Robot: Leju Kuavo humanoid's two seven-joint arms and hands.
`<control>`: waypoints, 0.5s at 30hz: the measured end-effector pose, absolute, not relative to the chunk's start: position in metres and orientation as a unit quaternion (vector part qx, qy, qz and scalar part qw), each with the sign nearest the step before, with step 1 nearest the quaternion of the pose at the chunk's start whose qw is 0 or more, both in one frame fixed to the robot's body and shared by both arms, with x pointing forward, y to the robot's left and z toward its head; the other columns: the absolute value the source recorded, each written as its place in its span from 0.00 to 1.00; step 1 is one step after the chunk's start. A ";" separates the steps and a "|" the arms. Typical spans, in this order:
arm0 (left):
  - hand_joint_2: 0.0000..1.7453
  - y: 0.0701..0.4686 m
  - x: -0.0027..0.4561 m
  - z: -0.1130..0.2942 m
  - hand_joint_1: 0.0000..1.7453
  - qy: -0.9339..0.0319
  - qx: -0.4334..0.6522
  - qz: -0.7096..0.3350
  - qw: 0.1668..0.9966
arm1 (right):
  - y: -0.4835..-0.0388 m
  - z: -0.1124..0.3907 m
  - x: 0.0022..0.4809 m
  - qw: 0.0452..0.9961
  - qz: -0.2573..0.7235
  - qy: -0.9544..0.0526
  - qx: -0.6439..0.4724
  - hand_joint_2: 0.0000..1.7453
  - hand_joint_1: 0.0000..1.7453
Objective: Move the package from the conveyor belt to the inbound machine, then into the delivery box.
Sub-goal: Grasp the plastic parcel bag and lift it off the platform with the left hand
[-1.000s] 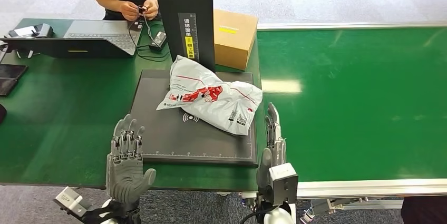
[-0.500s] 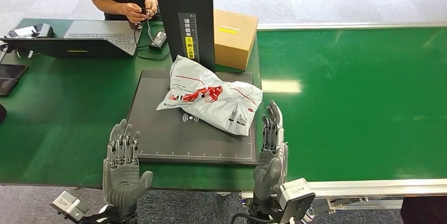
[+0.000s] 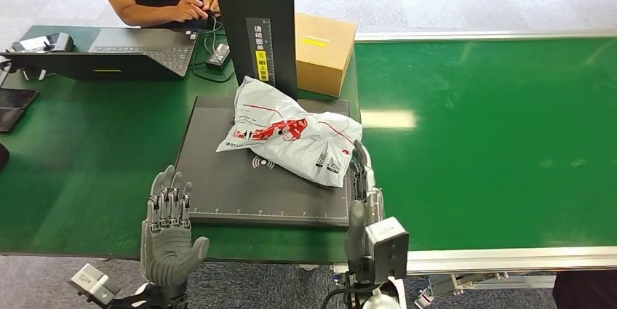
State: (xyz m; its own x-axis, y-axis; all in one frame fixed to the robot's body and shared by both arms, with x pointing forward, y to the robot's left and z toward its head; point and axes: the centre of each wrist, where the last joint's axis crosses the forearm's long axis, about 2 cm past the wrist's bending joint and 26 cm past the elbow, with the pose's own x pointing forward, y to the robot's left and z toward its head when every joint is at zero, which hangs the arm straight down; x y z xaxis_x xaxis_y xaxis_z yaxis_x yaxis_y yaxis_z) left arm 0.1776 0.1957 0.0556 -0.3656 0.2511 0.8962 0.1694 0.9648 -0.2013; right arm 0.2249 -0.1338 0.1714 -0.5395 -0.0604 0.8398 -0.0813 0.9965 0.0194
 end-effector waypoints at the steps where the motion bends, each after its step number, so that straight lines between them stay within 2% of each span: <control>1: 1.00 0.196 0.178 0.055 0.00 -0.825 -0.131 0.037 0.549 | -0.140 0.167 0.231 0.485 0.025 -0.873 0.031 1.00 0.00; 9: 1.00 0.201 0.195 0.055 0.00 -0.824 -0.138 0.036 0.549 | -0.196 0.130 0.271 0.546 0.060 -0.834 -0.056 1.00 0.00; 15: 1.00 0.206 0.212 0.063 0.00 -0.841 -0.082 -0.033 0.533 | -0.227 0.122 0.277 0.566 0.053 -0.817 -0.099 1.00 0.00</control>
